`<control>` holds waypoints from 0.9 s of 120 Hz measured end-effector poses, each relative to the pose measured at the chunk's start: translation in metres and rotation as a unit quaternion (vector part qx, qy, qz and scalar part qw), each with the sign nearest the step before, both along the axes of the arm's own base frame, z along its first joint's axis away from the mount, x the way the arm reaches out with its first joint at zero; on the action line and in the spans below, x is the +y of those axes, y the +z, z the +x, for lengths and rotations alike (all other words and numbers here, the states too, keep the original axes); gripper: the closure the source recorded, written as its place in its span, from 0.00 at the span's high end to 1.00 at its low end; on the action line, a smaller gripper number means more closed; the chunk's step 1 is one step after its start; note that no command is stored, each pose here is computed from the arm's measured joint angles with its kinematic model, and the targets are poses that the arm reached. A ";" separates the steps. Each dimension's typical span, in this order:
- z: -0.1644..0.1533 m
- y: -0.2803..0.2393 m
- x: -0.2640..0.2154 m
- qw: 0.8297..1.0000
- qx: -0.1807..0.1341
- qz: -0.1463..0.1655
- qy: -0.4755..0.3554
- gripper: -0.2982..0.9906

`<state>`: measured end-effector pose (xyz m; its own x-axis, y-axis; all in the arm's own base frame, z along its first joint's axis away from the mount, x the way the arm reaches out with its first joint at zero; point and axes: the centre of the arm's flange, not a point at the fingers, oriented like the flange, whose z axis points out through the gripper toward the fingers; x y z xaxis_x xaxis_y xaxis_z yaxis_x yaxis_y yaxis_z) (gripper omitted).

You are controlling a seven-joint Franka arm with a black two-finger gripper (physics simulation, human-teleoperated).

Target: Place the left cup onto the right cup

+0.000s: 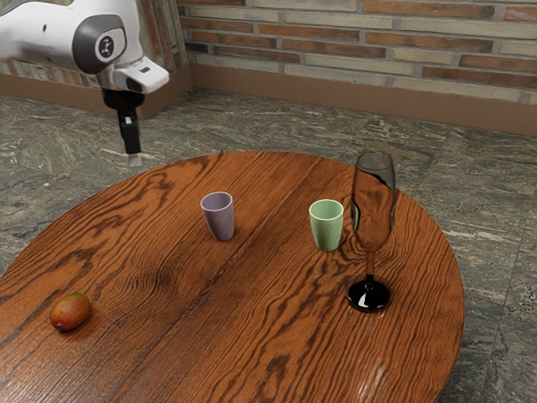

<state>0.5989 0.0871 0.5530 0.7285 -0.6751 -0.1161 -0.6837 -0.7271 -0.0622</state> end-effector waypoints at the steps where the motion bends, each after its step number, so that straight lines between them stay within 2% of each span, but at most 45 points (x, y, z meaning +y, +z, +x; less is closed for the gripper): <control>1: 0.000 0.000 0.001 1.000 0.000 0.000 0.001 0.77; 15: 0.001 -0.006 0.010 1.000 0.005 -0.004 0.008 0.77; 44: 0.031 -0.062 0.008 1.000 0.029 0.007 -0.009 0.77; 87: 0.105 -0.122 -0.003 0.998 0.010 0.031 -0.059 0.77; 108: 0.123 -0.148 -0.015 0.996 0.000 0.033 -0.085 0.77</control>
